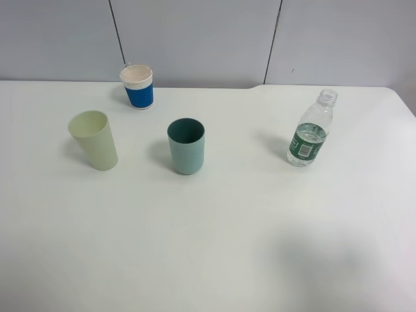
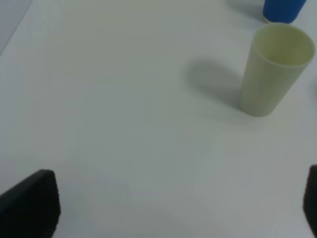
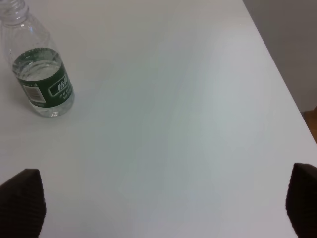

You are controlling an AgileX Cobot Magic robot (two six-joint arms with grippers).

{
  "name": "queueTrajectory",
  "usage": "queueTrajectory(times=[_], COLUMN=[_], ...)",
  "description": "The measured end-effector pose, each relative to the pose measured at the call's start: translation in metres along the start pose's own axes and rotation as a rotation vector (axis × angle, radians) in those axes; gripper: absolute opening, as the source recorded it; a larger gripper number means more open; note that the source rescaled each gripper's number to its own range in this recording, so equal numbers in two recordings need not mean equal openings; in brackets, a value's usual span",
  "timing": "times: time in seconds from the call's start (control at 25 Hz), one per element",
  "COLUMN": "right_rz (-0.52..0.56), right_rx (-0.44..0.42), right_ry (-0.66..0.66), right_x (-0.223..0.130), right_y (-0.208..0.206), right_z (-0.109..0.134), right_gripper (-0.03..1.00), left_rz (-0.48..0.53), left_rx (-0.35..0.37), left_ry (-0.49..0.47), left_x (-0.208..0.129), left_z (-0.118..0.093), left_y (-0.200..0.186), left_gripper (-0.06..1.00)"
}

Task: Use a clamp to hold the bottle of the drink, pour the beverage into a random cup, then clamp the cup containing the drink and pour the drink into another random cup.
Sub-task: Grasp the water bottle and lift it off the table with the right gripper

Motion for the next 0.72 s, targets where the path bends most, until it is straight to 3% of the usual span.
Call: queueTrajectory(times=[0.72], right_rz=[0.0], right_rx=[0.0], right_ry=[0.0], right_x=[0.0], right_y=[0.0], right_z=[0.0], right_gripper=[0.93], left_rz=[0.0], left_rx=[0.0], left_ry=[0.0], left_x=[0.0], left_z=[0.0], left_y=[0.0], left_gripper=[1.0])
Point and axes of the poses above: a point on each arm's last joint axis where the gripper is mounted, y pointing out along that axis toward the gripper, z along the wrist's bending axis when the last joint is at zero, x = y × z, the point moved 2 cm from there along y, pointing out along that axis toward the gripper, and after that the axes turned 9 degrees about y, right-handed, at the moved point
